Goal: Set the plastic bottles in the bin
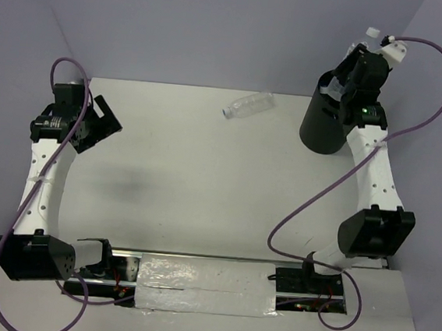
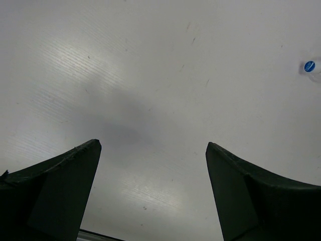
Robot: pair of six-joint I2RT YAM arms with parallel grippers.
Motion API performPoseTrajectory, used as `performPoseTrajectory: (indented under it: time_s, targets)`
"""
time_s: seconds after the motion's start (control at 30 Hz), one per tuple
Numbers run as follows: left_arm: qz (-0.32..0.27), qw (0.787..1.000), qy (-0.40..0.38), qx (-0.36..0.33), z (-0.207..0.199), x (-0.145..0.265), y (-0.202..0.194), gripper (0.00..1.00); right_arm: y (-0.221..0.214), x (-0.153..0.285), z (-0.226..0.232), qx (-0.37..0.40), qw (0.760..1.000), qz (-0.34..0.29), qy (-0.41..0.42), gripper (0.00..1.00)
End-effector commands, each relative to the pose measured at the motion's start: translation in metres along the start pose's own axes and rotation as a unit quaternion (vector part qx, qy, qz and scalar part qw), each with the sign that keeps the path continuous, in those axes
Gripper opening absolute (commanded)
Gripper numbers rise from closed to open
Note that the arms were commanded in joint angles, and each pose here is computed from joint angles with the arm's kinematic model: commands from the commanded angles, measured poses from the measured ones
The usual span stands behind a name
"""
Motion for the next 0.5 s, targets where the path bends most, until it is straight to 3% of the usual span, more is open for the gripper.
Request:
performPoseTrajectory:
  time_s: [0.0,0.23,0.37,0.43,0.47]
  targets:
    - [-0.030,1.000,0.007,0.001,-0.002,0.009,0.015,0.99,0.039,-0.025,-0.003,-0.031,0.996,-0.083,-0.012,0.54]
    - [-0.023,1.000,0.000,0.012,-0.004,0.003,0.014,0.99,0.015,-0.076,-0.022,0.006,0.996,-0.063,-0.056,0.54]
    - [-0.024,0.999,-0.010,0.022,-0.007,0.000,0.015,0.99,-0.015,-0.080,-0.035,0.018,0.998,-0.031,-0.060,0.56]
    - [-0.021,0.999,-0.009,0.023,-0.007,-0.002,0.016,0.99,-0.019,-0.074,-0.037,0.014,0.998,-0.026,-0.055,0.61]
    - [-0.023,0.999,-0.012,0.022,-0.008,-0.001,0.017,0.99,-0.022,-0.072,-0.039,0.014,0.998,-0.023,-0.052,0.75]
Point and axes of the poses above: each gripper's point midway between its finger pads, its own x axis back along the fingers, its own z axis along the line the jaws close on, y = z × x, the point moved 9 cm from there along x, back along the fingers, and after that the axes turned 9 degrees about -x, right-handed, at the moved point
